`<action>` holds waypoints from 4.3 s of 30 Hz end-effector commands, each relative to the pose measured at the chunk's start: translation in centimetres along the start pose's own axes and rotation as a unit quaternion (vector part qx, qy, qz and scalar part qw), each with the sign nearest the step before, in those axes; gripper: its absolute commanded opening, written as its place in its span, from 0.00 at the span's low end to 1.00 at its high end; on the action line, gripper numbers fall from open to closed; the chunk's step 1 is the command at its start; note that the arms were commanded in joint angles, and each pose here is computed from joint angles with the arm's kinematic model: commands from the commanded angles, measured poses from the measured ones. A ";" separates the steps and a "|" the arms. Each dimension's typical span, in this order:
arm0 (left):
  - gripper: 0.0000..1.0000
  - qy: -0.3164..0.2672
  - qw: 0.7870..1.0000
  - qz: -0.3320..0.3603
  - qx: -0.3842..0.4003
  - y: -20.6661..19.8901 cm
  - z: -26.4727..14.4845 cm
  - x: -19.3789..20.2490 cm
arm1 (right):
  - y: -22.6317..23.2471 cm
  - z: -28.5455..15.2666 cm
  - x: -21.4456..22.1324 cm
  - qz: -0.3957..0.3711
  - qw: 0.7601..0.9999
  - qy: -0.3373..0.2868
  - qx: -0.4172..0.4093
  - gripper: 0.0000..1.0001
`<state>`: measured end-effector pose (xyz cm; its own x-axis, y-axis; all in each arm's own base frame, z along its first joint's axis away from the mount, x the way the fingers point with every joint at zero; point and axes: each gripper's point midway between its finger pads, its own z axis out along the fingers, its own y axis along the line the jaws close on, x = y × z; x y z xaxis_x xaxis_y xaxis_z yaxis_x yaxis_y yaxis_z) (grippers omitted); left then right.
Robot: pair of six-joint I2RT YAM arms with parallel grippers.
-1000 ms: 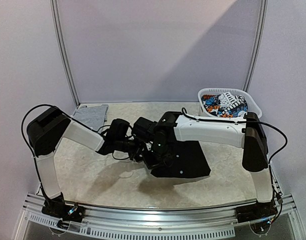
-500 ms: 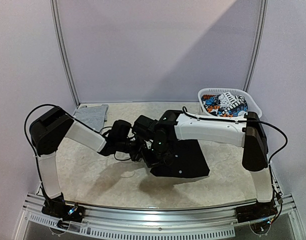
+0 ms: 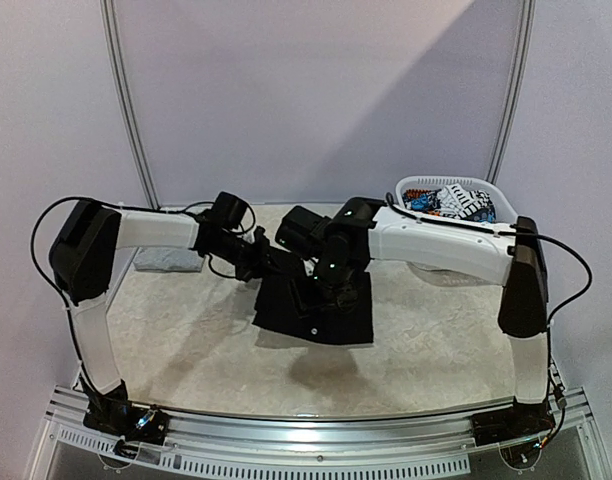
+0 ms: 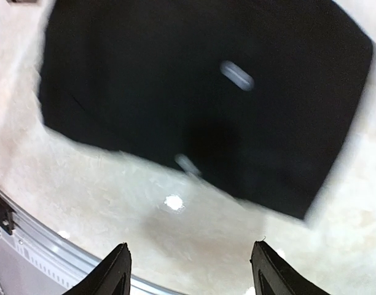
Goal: Fold and stack the mixed laundry pile
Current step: Place the square-folded shirt at the corner of the board, then reset both arms
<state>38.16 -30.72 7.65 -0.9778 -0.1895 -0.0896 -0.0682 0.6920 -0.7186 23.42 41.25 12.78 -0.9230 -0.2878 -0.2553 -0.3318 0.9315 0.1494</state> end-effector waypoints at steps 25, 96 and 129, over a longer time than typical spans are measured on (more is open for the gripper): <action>0.00 -0.097 0.946 0.170 -0.258 7.3 -21.2 -18.4 | -5.9 -4.7 3.0 0.051 0.998 -0.009 0.027 0.67; 1.00 -0.301 0.804 0.130 -0.496 13.0 -36.5 -25.9 | -5.5 -2.8 2.2 -0.007 0.998 0.047 0.047 0.67; 1.00 -0.229 0.916 0.168 -0.283 4.3 -34.0 -4.0 | -8.2 -17.0 -7.1 0.033 0.974 -0.210 0.080 0.99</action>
<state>37.90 -1.88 30.43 -0.7529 -0.0889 -0.6521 -0.0419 0.9953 -0.0873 28.69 34.28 26.26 -0.8165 -0.2137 -0.5363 -0.2797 0.9591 0.0437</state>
